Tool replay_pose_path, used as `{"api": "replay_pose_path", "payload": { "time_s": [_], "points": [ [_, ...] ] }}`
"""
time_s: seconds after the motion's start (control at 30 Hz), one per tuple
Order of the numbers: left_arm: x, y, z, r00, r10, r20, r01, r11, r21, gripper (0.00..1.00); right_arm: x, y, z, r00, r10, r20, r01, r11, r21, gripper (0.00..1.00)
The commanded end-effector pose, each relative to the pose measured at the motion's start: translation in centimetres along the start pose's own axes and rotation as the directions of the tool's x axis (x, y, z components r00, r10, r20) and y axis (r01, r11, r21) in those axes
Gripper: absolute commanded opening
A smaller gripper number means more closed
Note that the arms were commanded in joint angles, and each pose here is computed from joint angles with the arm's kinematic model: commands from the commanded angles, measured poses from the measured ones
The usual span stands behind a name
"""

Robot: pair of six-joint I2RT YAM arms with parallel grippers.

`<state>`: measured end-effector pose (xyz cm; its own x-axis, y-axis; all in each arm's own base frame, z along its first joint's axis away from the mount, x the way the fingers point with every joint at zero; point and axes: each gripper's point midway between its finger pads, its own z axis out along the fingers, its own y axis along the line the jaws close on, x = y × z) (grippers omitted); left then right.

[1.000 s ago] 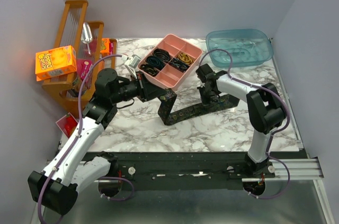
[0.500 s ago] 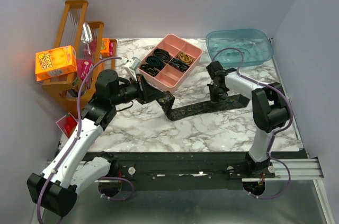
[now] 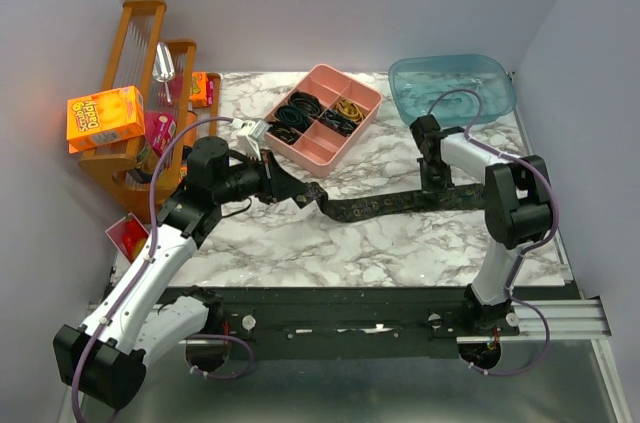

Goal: Roll the ties
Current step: Place the tie at the center of the board.

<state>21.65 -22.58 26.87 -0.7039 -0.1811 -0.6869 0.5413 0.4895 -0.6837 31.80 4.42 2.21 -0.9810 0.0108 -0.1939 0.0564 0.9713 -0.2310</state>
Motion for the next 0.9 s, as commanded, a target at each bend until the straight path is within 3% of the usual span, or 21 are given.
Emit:
{"api": "replay_pose_path", "payload": {
  "time_s": [0.0, 0.37, 0.57, 0.7, 0.87],
  "points": [
    [0.4, 1.3, -0.1, 1.000, -0.006, -0.008, 0.005, 0.999, -0.049, 0.08, 0.8, -2.4, 0.0, 1.000, 0.008, -0.023, -0.005, 0.992, 0.122, 0.01],
    [4.0, 5.9, -0.3, 0.992, -0.115, -0.047, 0.106, 0.981, -0.165, 0.08, -2.0, -1.0, -5.7, 0.989, -0.023, 0.146, 0.028, 0.999, -0.033, 0.01],
    [5.1, 8.8, -0.4, 0.986, -0.160, -0.037, 0.146, 0.957, -0.249, 0.08, -1.1, 6.5, -5.4, 0.977, -0.178, 0.118, 0.197, 0.966, -0.168, 0.01],
    [5.3, 9.7, -0.3, 0.984, -0.175, -0.037, 0.159, 0.951, -0.266, 0.08, 0.4, 14.2, -6.5, 0.944, -0.298, 0.141, 0.327, 0.896, -0.299, 0.01],
    [5.3, 10.2, -0.5, 0.982, -0.184, -0.038, 0.166, 0.947, -0.275, 0.08, 1.1, 18.8, -6.4, 0.921, -0.359, 0.153, 0.391, 0.854, -0.344, 0.01]
  ]
}}
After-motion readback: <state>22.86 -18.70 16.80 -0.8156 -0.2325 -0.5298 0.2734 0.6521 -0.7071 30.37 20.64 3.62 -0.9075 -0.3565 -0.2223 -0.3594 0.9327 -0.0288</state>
